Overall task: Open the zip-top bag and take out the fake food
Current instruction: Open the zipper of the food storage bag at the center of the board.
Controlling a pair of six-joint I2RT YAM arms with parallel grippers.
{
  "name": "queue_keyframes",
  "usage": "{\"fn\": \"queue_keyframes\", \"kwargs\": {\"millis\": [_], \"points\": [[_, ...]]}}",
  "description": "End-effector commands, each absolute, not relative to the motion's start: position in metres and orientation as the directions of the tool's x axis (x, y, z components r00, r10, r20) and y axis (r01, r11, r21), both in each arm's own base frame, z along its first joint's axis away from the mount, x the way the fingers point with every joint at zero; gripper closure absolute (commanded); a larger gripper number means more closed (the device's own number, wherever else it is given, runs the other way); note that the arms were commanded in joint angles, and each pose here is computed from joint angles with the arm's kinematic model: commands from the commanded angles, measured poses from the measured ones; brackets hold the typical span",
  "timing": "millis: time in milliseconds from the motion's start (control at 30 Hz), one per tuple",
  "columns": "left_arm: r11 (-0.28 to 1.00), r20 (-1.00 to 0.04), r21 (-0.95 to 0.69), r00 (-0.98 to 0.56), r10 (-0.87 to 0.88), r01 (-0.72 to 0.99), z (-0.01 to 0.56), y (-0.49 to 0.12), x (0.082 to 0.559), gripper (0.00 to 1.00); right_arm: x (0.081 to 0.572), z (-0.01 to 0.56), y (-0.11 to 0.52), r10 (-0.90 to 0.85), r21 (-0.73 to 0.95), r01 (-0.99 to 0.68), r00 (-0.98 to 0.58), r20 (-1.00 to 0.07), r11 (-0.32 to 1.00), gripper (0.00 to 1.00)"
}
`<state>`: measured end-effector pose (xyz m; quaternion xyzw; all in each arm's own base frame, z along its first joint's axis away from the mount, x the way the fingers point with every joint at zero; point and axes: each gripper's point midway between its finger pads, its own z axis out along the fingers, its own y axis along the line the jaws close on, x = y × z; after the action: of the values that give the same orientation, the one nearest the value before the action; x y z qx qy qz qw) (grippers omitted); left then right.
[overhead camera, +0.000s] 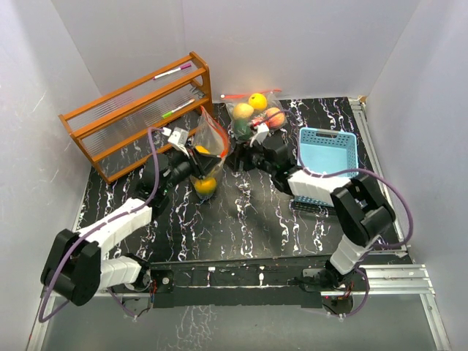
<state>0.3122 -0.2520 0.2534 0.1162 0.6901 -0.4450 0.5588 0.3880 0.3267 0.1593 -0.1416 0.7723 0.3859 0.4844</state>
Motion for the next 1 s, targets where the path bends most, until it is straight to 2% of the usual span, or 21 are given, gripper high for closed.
{"fn": "queue_keyframes", "kwargs": {"millis": [0,333,600,667,733,800,900,967], "points": [[0.585,-0.850,-0.524,-0.413,-0.325,0.619,0.208,-0.253,0.313,1.00,0.378,0.173,0.289,0.199,0.412,-0.528,-0.413,-0.889,0.742,0.31],[0.564,-0.835,-0.548,-0.451,-0.316,0.618,0.191,-0.257,0.309,1.00,0.384,0.235,0.268,0.301,0.429,-0.494,-0.318,-0.899,0.757,0.31],[0.554,-0.832,-0.552,-0.452,-0.322,0.623,0.193,-0.256,0.304,1.00,0.421,0.209,0.293,0.246,0.412,-0.499,-0.364,-0.898,0.762,0.31],[0.556,-0.834,-0.550,-0.450,-0.320,0.623,0.194,-0.255,0.303,1.00,0.429,0.200,0.296,0.235,0.407,-0.491,-0.374,-0.897,0.770,0.34],[0.563,-0.839,-0.542,-0.441,-0.320,0.623,0.197,-0.253,0.302,1.00,0.434,0.196,0.295,0.232,0.400,-0.481,-0.371,-0.899,0.781,0.43],[0.577,-0.844,-0.534,-0.434,-0.317,0.618,0.198,-0.251,0.302,1.00,0.435,0.198,0.293,0.228,0.389,-0.478,-0.360,-0.904,0.787,0.47],[0.589,-0.845,-0.533,-0.423,-0.328,0.608,0.202,-0.247,0.302,1.00,0.438,0.199,0.290,0.211,0.367,-0.479,-0.348,-0.914,0.798,0.50],[0.587,-0.845,-0.533,-0.420,-0.331,0.609,0.204,-0.246,0.302,1.00,0.439,0.198,0.286,0.208,0.362,-0.474,-0.347,-0.915,0.803,0.60]]}}
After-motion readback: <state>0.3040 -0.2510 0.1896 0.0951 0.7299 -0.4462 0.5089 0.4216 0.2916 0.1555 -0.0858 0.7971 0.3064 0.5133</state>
